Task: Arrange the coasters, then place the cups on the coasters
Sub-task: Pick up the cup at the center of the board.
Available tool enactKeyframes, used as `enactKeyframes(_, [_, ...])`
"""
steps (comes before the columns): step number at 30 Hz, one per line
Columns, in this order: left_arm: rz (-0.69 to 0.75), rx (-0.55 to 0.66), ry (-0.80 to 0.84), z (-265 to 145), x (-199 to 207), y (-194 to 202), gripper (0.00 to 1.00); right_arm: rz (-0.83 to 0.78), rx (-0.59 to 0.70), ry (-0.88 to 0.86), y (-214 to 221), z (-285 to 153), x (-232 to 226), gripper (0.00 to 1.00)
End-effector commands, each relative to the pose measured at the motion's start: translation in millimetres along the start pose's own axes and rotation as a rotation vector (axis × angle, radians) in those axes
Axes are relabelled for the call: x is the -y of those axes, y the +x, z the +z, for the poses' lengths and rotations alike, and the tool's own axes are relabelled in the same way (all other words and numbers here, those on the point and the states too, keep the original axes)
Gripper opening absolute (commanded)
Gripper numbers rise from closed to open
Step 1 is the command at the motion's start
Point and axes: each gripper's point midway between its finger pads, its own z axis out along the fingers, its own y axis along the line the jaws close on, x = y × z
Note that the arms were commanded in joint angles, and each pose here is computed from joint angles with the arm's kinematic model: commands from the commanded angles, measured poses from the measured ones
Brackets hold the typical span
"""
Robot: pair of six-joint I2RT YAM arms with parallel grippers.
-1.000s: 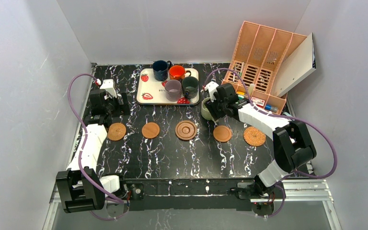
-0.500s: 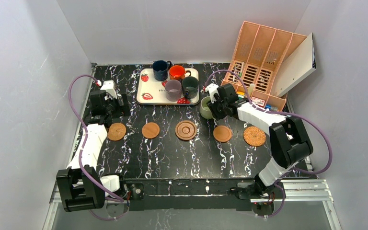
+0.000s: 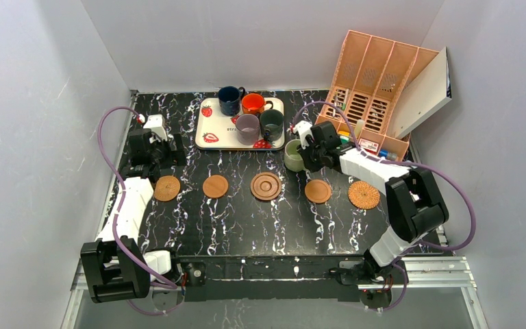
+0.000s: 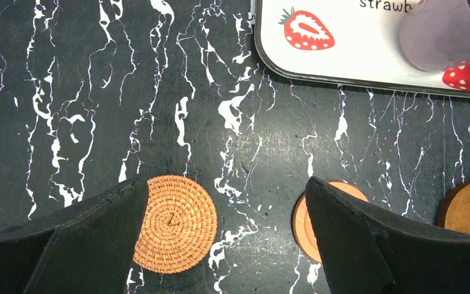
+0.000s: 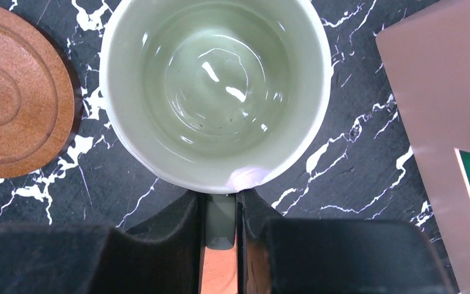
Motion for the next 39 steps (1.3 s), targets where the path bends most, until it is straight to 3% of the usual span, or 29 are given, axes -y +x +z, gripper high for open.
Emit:
enactKeyframes(1, [-0.009, -0.006, 0.008, 0.7, -0.5, 2.9, 0.98, -0.022, 0.144, 0.042, -33.9, -23.2, 7.5, 0.01])
enactKeyframes(10, [-0.002, -0.003, 0.013, -0.2, 0.3, 2.1, 0.98, -0.043, 0.284, 0.106, -62.0, -74.9, 25.9, 0.01])
enactKeyframes(16, [0.037, -0.029, 0.061, 0.0, 6.4, 8.0, 0.98, 0.012, 0.357, 0.162, -61.5, -125.0, 63.0, 0.01])
enactKeyframes(22, [0.090, -0.063, 0.081, 1.6, 4.3, 31.4, 0.98, 0.022, 0.417, 0.274, -29.7, -177.9, 97.9, 0.01])
enactKeyframes(26, [0.101, -0.065, 0.085, -0.1, -0.3, 44.5, 0.98, 0.033, 0.385, 0.335, 5.5, -198.8, 113.0, 0.01])
enactKeyframes(31, [0.080, -0.052, 0.086, -1.9, -3.1, 45.7, 0.98, 0.024, 0.352, 0.315, 50.0, -198.7, 112.0, 0.01])
enactKeyframes(39, [0.074, -0.013, 0.055, -7.3, -12.0, 43.8, 0.98, -0.018, 0.438, 0.255, 78.5, -185.4, 103.5, 0.01])
